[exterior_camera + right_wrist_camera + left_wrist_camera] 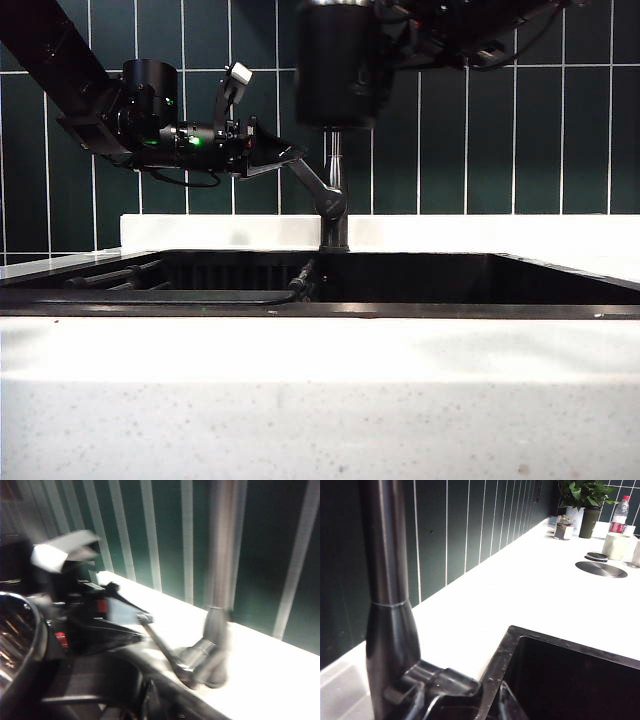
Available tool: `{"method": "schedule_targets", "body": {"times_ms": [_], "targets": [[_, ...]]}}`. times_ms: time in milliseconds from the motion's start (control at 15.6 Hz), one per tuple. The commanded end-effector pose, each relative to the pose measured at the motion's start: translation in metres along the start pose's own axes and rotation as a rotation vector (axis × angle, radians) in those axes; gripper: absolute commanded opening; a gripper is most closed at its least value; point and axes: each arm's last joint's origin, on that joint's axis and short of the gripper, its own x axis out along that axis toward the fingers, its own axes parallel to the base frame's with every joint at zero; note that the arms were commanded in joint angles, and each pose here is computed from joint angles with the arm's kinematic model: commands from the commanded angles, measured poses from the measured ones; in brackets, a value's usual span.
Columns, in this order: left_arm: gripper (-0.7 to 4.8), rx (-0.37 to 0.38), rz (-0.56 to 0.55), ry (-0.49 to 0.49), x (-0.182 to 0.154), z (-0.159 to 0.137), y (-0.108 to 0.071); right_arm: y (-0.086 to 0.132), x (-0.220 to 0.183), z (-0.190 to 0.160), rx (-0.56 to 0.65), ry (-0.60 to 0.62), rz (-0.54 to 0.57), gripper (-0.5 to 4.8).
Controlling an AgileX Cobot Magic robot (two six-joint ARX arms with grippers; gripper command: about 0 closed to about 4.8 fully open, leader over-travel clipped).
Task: Pick up the mug next to the sink, go to the faucet to get some water, pour the water into the sink, and finally put the mug back to its place.
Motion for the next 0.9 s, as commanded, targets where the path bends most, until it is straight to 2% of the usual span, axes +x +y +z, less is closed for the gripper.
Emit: {"method": "schedule_targets", "body": {"times_ms": [64, 192, 384, 769, 897], "targets": [[1.84, -0.017, -0.080, 0.006, 0.002, 0.003, -0.004, 0.000, -0.002, 0.009, -0.012, -0.053, 0.004, -0.01], [1.84, -0.019, -0.078, 0.007, 0.002, 0.003, -0.004, -0.003, 0.003, 0.008, -0.017, -0.075, -0.020, -0.01], [1.84, -0.022, -0.078, 0.008, 0.002, 0.002, -0.004, -0.008, 0.020, 0.003, 0.003, -0.028, -0.018, -0.01], [1.83, -0.028, -0.080, 0.009, 0.002, 0.002, -0.004, -0.012, 0.029, -0.006, 0.005, -0.018, -0.045, -0.01], [1.83, -0.048, -0.122, 0.016, 0.002, 0.001, -0.005, -0.013, 0.031, -0.008, 0.007, -0.011, -0.045, -0.01]]}}
